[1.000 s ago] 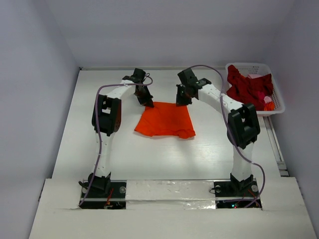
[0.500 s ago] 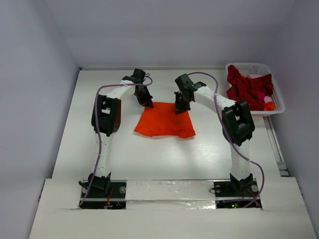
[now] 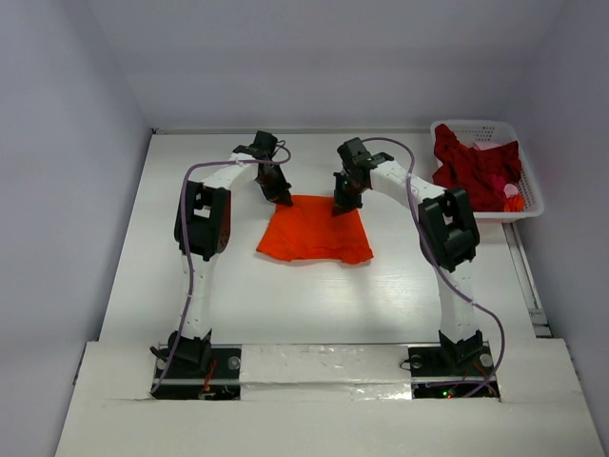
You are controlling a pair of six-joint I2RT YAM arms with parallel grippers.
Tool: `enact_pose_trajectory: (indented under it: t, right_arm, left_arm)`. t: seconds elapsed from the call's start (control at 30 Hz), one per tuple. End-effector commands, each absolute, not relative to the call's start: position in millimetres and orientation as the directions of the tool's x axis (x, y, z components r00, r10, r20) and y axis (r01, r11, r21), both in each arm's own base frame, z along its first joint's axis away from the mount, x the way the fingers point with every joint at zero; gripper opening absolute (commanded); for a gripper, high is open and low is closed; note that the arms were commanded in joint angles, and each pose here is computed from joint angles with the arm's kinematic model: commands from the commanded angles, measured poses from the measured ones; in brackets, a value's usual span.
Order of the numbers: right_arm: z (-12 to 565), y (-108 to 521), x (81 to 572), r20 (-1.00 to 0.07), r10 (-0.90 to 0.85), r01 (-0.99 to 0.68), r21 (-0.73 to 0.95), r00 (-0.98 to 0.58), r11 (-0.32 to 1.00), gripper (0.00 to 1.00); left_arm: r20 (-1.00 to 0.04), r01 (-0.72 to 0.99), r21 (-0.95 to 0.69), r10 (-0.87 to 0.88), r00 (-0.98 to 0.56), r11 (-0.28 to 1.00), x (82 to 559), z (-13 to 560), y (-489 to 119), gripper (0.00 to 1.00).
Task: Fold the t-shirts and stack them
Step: Fold the tshirt
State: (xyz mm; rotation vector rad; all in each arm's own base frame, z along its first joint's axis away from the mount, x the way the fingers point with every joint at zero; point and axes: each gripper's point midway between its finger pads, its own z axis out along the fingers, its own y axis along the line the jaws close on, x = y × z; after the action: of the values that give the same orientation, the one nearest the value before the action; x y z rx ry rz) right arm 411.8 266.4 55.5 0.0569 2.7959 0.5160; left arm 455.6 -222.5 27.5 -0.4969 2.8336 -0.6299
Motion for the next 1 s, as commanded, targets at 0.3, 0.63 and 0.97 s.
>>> enact_pose_trajectory:
  t: [0.3, 0.63, 0.97]
  right_arm:
    - [67, 261, 443, -0.258, 0.139, 0.005, 0.459, -0.956, 0.888, 0.00]
    - [77, 275, 458, -0.264, 0.121, -0.029, 0.500, -0.957, 0.865, 0.00]
    - [77, 278, 463, -0.269, 0.105, -0.048, 0.506, -0.957, 0.861, 0.00]
  left_arm:
    - [-0.151, -0.273, -0.425, -0.365, -0.919, 0.863, 465, 43, -213, 0.00]
    - [-0.152, -0.276, -0.441, -0.374, -0.915, 0.854, 484, 39, -212, 0.00]
    - [-0.142, -0.301, -0.448, -0.399, -0.906, 0.842, 503, 29, -202, 0.00]
